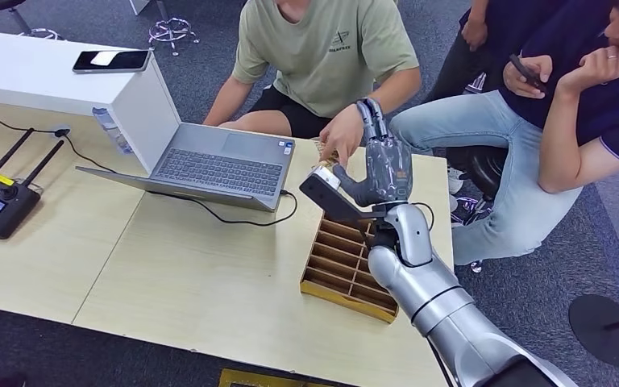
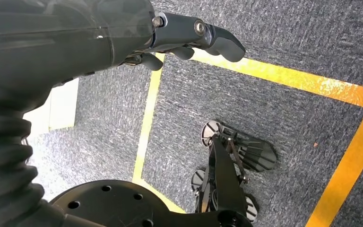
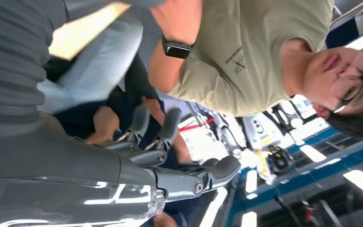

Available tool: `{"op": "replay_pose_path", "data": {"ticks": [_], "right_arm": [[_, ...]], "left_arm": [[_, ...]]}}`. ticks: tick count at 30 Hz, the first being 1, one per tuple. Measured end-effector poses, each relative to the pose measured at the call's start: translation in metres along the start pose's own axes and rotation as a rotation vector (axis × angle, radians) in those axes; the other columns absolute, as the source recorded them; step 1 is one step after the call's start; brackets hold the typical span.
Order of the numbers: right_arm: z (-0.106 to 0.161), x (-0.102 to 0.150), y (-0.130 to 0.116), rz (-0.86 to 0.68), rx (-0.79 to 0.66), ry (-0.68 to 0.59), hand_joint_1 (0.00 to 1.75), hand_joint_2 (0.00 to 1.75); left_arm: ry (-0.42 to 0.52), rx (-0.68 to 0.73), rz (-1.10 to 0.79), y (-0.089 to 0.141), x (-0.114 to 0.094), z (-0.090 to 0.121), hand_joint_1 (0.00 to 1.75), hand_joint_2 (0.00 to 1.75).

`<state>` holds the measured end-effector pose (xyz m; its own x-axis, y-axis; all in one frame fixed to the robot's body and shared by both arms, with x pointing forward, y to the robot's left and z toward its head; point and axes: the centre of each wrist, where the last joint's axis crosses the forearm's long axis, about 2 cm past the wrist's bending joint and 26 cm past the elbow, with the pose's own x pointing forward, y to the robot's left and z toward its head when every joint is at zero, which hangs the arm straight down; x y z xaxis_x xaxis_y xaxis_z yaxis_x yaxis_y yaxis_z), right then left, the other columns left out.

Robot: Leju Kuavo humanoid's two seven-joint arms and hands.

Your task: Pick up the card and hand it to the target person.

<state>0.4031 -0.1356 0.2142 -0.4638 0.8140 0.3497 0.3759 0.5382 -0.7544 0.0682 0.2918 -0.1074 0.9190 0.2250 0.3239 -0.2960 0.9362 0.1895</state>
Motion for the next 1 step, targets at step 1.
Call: {"op": "replay_pose_path", "data": {"ticks": [1], "right_arm": [[0.0004,-0.0001,0.0003,-0.014,0.001,0.008,0.0,1.75]], "left_arm": [[0.001,0.0,0.001,0.0,0.0,0.0,0.0,0.0]]}}
